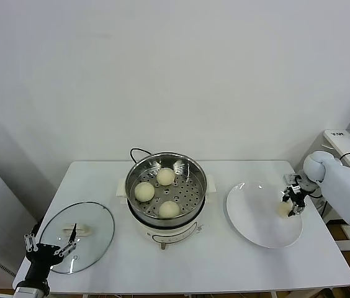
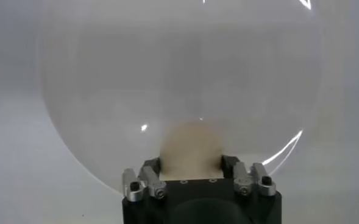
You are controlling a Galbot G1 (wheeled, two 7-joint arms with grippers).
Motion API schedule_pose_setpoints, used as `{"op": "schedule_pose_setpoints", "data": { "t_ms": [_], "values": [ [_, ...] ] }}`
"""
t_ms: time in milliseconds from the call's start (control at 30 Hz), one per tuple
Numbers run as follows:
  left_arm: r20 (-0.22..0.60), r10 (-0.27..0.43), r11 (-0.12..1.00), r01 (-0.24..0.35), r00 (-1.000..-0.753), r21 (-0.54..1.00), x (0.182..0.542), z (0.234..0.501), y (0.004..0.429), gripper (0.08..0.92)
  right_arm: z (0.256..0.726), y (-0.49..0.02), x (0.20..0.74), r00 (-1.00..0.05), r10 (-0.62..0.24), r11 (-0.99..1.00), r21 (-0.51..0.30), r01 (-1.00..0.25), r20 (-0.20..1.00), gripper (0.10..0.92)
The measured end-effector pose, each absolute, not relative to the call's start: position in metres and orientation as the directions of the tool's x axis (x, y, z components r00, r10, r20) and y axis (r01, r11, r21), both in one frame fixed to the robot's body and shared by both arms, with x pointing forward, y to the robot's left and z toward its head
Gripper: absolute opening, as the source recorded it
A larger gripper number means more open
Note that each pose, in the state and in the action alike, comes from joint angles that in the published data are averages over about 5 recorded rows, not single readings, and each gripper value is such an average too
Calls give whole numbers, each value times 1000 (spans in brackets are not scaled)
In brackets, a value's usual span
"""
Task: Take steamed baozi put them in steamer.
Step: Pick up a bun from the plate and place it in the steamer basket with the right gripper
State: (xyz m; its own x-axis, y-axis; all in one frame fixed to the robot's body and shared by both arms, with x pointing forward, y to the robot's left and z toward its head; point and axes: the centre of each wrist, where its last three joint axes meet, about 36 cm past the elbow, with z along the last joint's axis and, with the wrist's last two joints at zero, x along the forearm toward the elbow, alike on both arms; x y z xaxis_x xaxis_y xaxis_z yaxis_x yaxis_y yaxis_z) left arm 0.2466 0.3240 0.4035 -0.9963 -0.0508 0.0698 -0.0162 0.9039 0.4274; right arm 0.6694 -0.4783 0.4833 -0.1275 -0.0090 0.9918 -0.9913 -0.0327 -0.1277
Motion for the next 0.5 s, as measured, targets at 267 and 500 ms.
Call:
{"op": "schedule_pose_setpoints", "data": {
  "t_ms": [267, 500],
  "values": [
    [62, -53, 903, -22, -997, 429, 244, 406, 324, 823, 537, -432, 690, -187, -111, -60, -194, -979, 976, 382],
    [49, -54, 906, -29, -997, 422, 244, 410, 320, 823, 616, -360, 705, -245, -267, -82, -275, -958, 932, 382]
  ]
}}
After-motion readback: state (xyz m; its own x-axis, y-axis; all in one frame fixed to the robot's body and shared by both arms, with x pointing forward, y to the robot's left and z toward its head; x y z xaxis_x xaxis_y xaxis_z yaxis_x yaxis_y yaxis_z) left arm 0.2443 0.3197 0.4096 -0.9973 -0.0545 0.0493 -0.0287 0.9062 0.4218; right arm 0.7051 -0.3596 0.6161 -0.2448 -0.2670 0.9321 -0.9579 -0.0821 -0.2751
